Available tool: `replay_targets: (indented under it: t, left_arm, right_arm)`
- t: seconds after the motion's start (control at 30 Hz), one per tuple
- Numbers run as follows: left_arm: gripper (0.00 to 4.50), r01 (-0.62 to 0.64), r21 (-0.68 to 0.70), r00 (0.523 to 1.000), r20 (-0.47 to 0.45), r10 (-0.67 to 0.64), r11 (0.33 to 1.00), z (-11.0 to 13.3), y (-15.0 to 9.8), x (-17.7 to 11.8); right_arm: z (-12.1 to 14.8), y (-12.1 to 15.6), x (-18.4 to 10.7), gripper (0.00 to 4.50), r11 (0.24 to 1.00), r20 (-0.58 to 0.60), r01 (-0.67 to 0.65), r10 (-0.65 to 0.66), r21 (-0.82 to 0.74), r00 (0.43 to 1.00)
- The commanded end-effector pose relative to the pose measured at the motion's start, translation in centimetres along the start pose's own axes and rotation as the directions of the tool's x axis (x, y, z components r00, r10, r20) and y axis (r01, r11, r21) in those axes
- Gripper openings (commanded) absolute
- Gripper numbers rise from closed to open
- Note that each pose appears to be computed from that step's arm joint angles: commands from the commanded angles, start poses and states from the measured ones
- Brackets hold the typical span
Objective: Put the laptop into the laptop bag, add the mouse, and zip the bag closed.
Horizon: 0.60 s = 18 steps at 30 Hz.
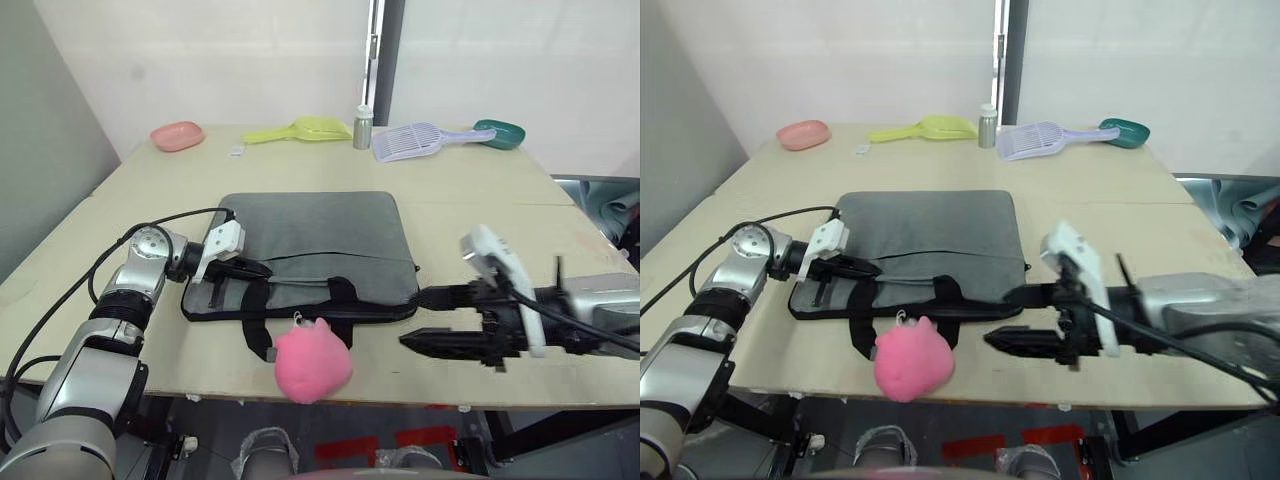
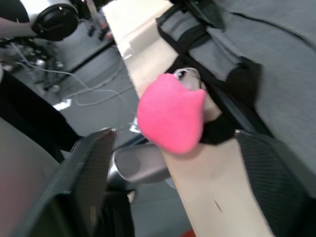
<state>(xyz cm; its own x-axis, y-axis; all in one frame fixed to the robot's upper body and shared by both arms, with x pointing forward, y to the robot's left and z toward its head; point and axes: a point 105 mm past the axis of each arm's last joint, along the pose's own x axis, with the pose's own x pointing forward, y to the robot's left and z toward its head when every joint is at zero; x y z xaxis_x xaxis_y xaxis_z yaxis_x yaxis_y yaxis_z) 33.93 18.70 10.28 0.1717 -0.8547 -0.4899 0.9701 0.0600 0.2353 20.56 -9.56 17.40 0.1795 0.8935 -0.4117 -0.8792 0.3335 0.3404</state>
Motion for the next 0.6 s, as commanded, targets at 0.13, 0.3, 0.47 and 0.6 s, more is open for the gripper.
replay_targets:
  t: [0.13, 0.3, 0.47, 0.6]
  left_arm:
    - [0.0, 0.088, -0.002, 0.985, -0.147, -0.087, 0.996, -3.6, -2.6, 0.3]
    - [0.0, 0.082, 0.025, 0.983, -0.164, -0.077, 0.996, -4.0, -2.9, 0.1]
    - [0.0, 0.089, 0.043, 0.981, -0.179, -0.08, 0.995, -4.2, -3.1, 0.1]
    - [0.0, 0.095, 0.053, 0.981, -0.176, -0.084, 0.994, -4.2, -3.1, 0.5]
  right_arm:
    - [-1.7, -2.2, 5.1, 4.48, 0.992, -0.126, -0.064, 0.078, 0.112, 0.989]
    - [-2.5, -3.0, 7.6, 4.48, 0.99, -0.188, -0.077, 0.098, 0.118, 0.977]
    - [-3.2, -2.3, 9.6, 4.48, 0.986, -0.229, -0.134, 0.154, 0.098, 0.961]
    - [-3.3, -2.3, 10.8, 4.48, 0.985, -0.246, -0.15, 0.166, 0.083, 0.955]
